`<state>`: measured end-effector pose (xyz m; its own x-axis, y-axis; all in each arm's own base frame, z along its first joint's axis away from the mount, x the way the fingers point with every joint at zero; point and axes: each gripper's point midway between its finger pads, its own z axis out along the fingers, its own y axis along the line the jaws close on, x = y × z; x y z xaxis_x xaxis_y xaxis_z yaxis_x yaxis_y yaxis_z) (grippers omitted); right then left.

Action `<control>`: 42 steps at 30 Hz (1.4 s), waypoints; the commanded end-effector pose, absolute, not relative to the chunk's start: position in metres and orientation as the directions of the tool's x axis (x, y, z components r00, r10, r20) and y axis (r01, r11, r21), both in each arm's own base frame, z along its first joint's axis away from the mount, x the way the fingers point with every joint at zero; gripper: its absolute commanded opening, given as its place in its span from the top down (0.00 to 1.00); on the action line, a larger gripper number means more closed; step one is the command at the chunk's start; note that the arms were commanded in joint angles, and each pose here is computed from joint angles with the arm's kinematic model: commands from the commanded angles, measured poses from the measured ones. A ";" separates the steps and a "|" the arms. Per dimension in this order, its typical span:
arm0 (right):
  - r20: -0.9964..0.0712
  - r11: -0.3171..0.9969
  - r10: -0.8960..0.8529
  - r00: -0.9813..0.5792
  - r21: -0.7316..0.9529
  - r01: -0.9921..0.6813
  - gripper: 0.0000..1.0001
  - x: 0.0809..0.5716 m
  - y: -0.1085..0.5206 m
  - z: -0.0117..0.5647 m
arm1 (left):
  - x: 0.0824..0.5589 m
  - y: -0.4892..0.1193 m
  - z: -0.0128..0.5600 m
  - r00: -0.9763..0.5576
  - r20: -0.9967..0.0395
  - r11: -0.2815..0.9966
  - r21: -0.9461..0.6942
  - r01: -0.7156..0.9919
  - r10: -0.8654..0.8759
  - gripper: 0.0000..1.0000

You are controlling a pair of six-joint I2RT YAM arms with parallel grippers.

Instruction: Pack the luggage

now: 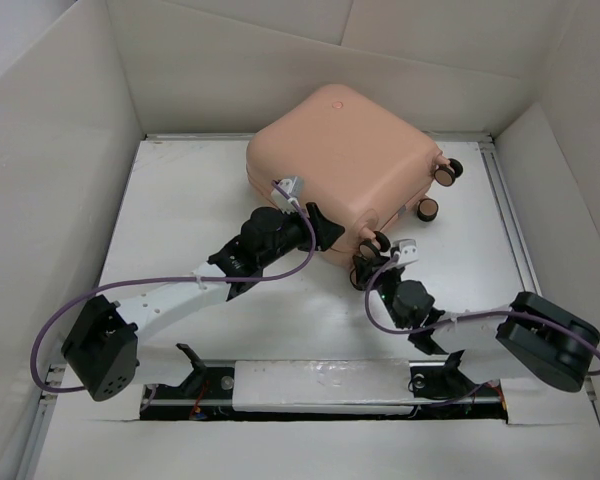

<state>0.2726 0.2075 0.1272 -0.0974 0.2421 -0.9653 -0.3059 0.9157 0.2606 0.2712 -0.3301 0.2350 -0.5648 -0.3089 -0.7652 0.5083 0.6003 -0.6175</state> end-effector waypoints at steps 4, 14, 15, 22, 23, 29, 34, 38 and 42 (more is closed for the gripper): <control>-0.947 0.879 0.322 0.000 0.299 -0.371 0.59 0.287 0.213 0.162 | 0.270 -0.333 0.243 -0.538 -0.781 0.575 -0.609 0.546 -0.316 0.53; -0.941 0.864 0.336 -0.025 0.319 -0.389 0.51 0.284 0.207 0.154 | 0.270 -0.335 0.242 -0.546 -0.775 0.566 -0.617 0.546 -0.318 0.53; -0.942 0.861 0.335 -0.027 0.318 -0.398 0.54 0.284 0.210 0.152 | 0.270 -0.335 0.242 -0.546 -0.775 0.566 -0.618 0.546 -0.318 0.53; -0.930 0.831 0.366 0.027 0.314 -0.459 0.81 0.294 0.211 0.167 | 0.270 -0.335 0.242 -0.546 -0.775 0.566 -0.618 0.546 -0.318 0.53; -0.930 0.831 0.366 0.027 0.314 -0.459 0.83 0.294 0.211 0.167 | 0.270 -0.335 0.242 -0.546 -0.775 0.566 -0.618 0.546 -0.318 0.53; -0.924 0.815 0.381 0.044 0.313 -0.488 1.00 0.296 0.216 0.178 | 0.274 -0.339 0.243 -0.547 -0.775 0.567 -0.617 0.545 -0.317 0.55; -0.917 0.790 0.398 0.040 0.320 -0.524 1.00 0.288 0.223 0.181 | 0.279 -0.342 0.244 -0.544 -0.775 0.573 -0.616 0.540 -0.321 0.55; -0.915 0.777 0.402 0.028 0.324 -0.540 1.00 0.279 0.230 0.180 | 0.286 -0.349 0.241 -0.548 -0.774 0.576 -0.616 0.538 -0.317 0.55; -0.909 0.753 0.416 0.014 0.336 -0.565 1.00 0.267 0.246 0.184 | 0.292 -0.355 0.243 -0.547 -0.774 0.575 -0.616 0.538 -0.318 0.55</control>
<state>0.2792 0.2191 0.1227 -0.1032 0.2542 -0.9616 -0.4505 0.8500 0.2730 0.2721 -0.3438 0.1985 -0.6329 -0.2385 -0.7366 0.4846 0.6199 -0.6171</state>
